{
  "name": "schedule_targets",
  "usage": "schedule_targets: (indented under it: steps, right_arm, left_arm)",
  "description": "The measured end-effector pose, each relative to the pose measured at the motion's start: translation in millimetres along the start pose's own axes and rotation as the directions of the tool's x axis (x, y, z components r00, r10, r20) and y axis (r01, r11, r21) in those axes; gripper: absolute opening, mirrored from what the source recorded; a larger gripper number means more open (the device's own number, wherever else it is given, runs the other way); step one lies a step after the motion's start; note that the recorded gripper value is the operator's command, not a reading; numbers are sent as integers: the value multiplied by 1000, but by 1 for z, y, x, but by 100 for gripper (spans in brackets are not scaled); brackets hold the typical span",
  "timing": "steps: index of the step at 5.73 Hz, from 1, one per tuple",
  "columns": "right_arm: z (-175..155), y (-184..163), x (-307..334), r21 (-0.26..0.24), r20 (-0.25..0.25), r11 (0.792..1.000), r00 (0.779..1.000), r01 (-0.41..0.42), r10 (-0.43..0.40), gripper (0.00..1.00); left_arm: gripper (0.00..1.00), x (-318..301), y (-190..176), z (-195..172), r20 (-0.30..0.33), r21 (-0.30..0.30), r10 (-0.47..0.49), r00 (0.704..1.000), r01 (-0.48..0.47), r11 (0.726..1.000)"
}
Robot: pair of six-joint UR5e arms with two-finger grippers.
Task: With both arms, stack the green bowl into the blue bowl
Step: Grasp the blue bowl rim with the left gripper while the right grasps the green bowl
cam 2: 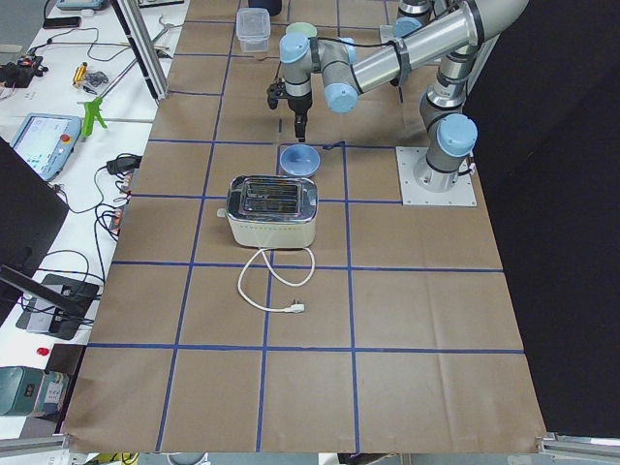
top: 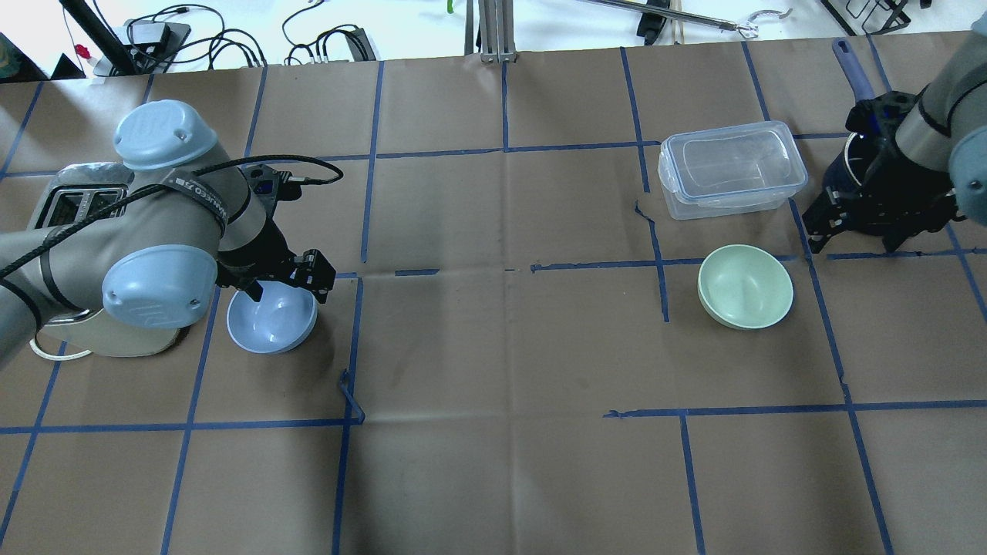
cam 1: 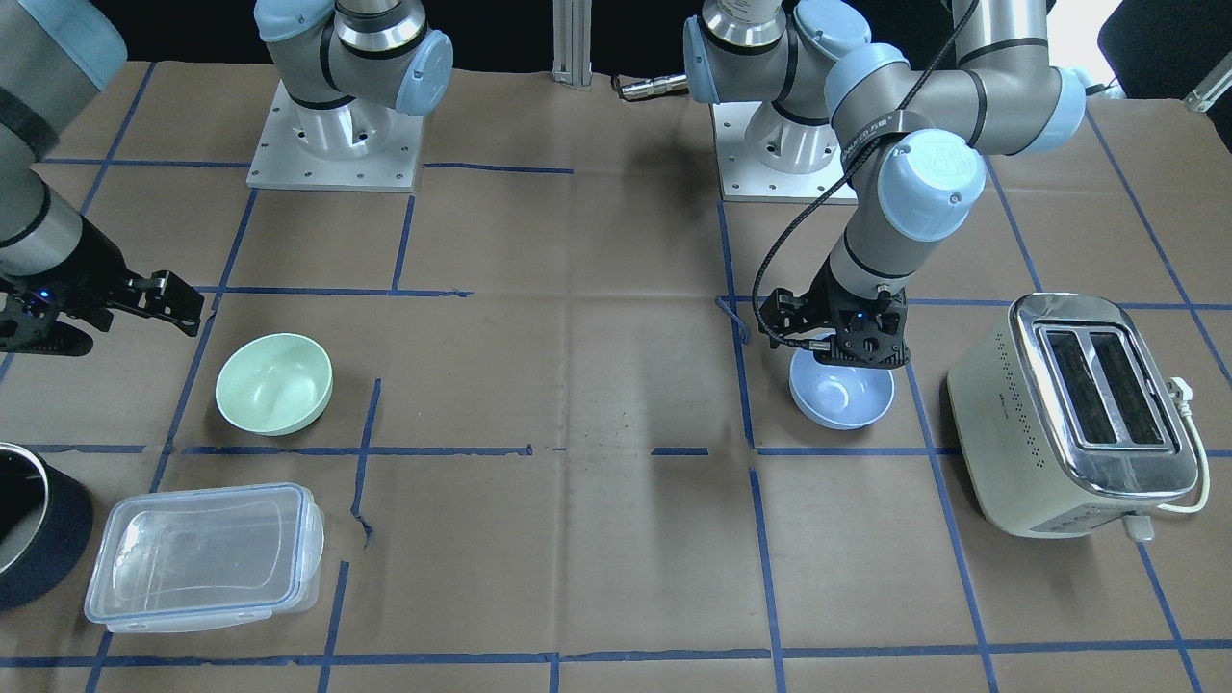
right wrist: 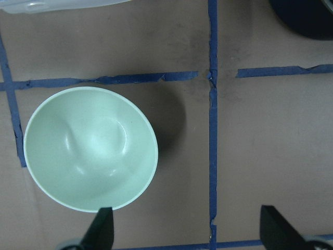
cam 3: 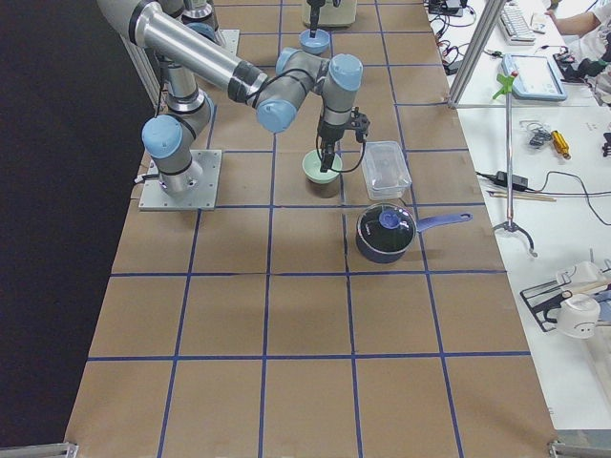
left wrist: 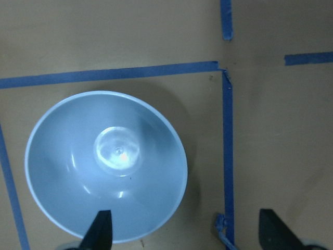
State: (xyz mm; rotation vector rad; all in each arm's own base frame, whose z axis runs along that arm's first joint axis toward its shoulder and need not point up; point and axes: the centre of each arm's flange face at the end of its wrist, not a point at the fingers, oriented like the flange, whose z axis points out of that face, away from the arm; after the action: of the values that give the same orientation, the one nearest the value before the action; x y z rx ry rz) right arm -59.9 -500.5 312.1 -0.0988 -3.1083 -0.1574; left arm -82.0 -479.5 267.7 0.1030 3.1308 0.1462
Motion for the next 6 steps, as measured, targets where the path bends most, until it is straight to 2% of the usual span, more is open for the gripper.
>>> schedule_targets:
  steps: [1,2,3,4,5,6]
  right_arm:
    - [33,-5,-3,-18,6,999,999,-34,34,100]
    - [62,-9,-5,-42,15,998,999,-44,44,100]
    - [88,-8,-7,-56,21,997,999,-44,45,100]
    - [103,-3,-10,-67,24,997,999,-41,43,66]
    - [108,-1,-11,-68,24,997,999,-39,41,33]
    - [106,-2,-11,-62,22,997,999,-39,40,11]
  left_arm:
    - [98,0,0,21,-4,-27,-3,1000,3,1000]
    - [89,0,-1,41,-7,-48,-6,1000,5,999]
    - [40,0,-5,58,-7,-55,-8,1000,8,998]
    - [7,0,-9,64,-7,-53,-8,1000,8,999]
    - [1,-1,-11,64,-6,-49,-8,1000,8,999]
    - [0,-1,-13,63,-5,-43,-8,1000,8,999]
